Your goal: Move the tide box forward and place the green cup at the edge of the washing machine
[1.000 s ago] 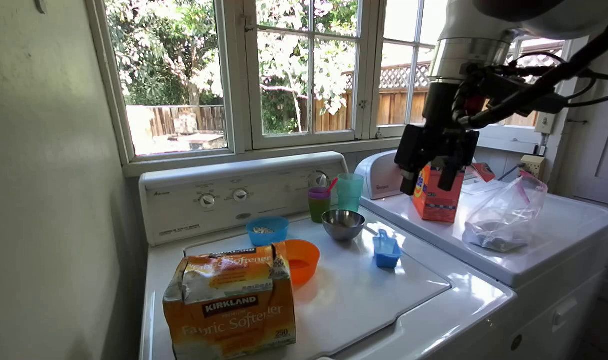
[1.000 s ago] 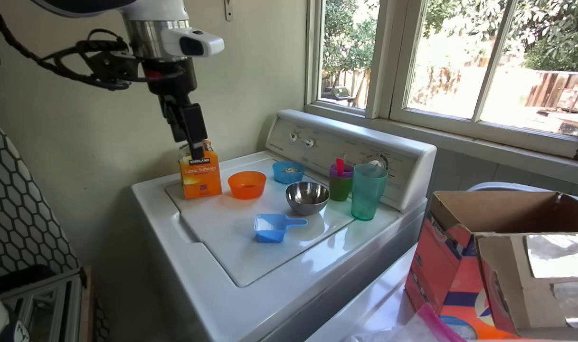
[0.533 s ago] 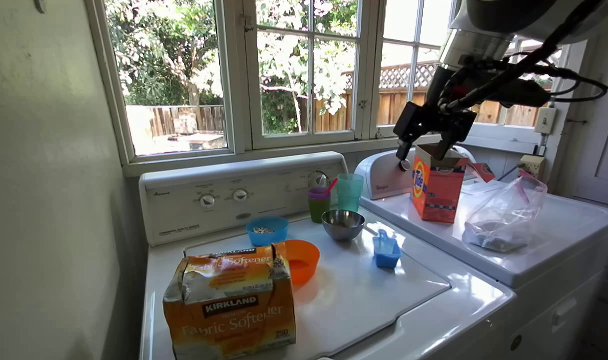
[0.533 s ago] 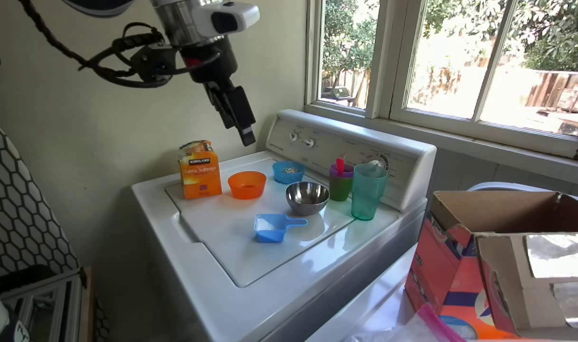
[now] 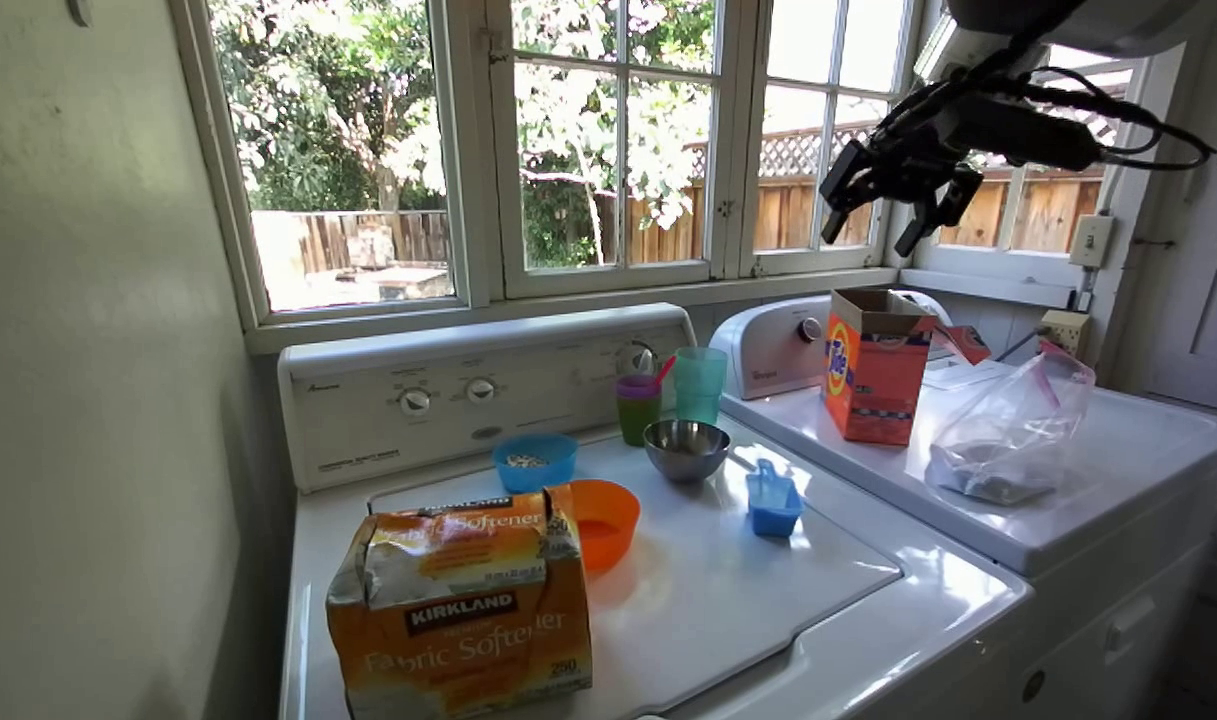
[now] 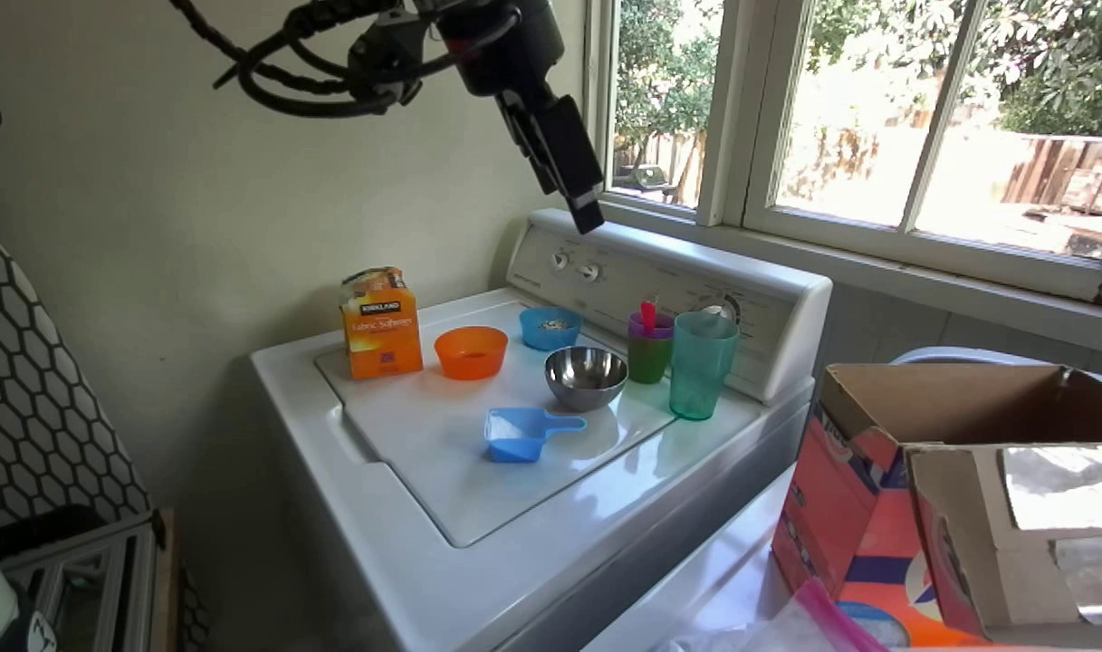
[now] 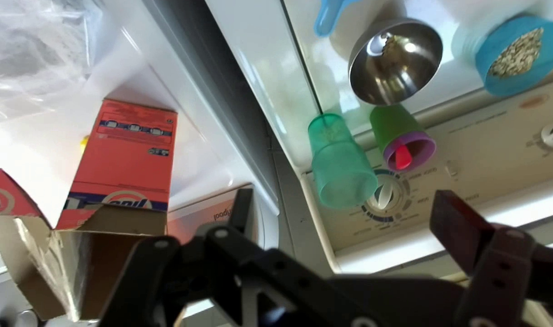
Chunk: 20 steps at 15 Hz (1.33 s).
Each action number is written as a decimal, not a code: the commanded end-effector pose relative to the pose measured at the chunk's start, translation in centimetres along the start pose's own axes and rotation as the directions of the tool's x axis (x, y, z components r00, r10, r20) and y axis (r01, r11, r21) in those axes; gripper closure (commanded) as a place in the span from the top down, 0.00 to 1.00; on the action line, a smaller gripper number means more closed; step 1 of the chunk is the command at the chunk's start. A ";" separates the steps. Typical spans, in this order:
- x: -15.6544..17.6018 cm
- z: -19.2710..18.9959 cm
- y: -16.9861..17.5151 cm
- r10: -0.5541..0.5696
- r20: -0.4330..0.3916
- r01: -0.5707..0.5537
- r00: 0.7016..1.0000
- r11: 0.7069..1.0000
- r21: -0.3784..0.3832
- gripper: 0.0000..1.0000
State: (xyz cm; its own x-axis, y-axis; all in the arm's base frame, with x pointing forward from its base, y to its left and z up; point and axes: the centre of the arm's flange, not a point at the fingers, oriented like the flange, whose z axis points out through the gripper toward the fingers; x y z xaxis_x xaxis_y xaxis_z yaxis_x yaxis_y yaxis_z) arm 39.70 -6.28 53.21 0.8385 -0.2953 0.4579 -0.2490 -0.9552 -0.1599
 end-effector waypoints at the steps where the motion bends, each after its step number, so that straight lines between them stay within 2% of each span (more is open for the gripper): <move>1: 0.6 -0.3 0.4 0.020 -0.009 -0.020 1.000 1.000 0.002 1.00; 3: 1.1 -0.5 0.6 0.035 -0.013 -0.035 0.999 0.999 0.004 1.00; 4: 1.7 0.0 0.8 0.073 -0.044 -0.074 0.996 0.997 -0.018 1.00; 8: 6.9 -0.2 5.1 0.274 -0.152 -0.283 0.950 0.959 -0.035 1.00; 11: 10.9 0.0 8.9 0.377 -0.218 -0.404 0.900 0.910 -0.094 1.00; 13: 13.3 0.1 11.3 0.421 -0.231 -0.462 0.877 0.871 -0.169 1.00; 16: 17.2 0.8 14.2 0.479 -0.277 -0.545 0.833 0.798 -0.259 1.00; 19: 19.2 1.9 15.6 0.515 -0.238 -0.567 0.824 0.741 -0.360 1.00; 20: 15.9 1.1 15.7 0.479 -0.268 -0.545 0.836 0.785 -0.295 1.00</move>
State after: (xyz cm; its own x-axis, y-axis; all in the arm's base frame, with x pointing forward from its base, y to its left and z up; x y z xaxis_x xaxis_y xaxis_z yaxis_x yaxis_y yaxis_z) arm 49.72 -26.04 57.05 0.4513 -0.7107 0.5397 -0.7965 -0.5935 -0.1154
